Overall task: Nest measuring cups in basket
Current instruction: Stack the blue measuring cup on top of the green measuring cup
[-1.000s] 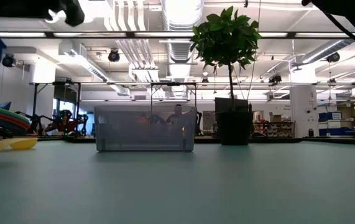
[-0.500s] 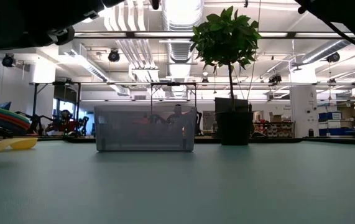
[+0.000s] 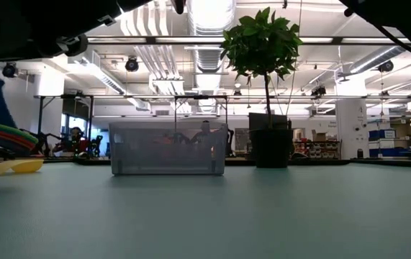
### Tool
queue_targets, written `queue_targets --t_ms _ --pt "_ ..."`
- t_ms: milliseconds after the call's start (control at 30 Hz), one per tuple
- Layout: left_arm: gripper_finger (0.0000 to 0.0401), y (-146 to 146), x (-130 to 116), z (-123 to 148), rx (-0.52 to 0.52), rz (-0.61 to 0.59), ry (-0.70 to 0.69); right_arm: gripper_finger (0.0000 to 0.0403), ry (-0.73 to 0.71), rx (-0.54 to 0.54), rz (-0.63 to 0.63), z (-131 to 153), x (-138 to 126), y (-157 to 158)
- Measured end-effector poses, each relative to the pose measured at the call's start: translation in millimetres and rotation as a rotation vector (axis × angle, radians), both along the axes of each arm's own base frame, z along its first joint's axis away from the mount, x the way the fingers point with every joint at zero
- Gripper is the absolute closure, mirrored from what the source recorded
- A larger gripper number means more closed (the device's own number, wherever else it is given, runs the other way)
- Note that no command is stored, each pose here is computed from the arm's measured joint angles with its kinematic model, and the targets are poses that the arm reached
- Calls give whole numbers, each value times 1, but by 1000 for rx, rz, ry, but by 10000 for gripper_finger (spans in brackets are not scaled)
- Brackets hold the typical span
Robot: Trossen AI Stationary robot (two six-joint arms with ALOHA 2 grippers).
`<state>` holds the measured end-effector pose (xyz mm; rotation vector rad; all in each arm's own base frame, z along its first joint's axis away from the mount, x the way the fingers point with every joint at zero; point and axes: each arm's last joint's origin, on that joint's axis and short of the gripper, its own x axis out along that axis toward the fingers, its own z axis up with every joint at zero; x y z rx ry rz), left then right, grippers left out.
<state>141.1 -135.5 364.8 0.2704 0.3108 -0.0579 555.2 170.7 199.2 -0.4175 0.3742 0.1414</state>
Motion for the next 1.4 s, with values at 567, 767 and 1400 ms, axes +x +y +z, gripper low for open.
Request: queue_targets --t_ms 567,767,1400 --pt "401 0 0 0 1 0 0 317 -9 61 51 1 1 1" --pt "401 0 0 1 -1 -3 -10 338 -67 109 50 6 3 2" --pt "401 -1 1 2 -6 -3 -14 351 -78 119 48 7 3 2"
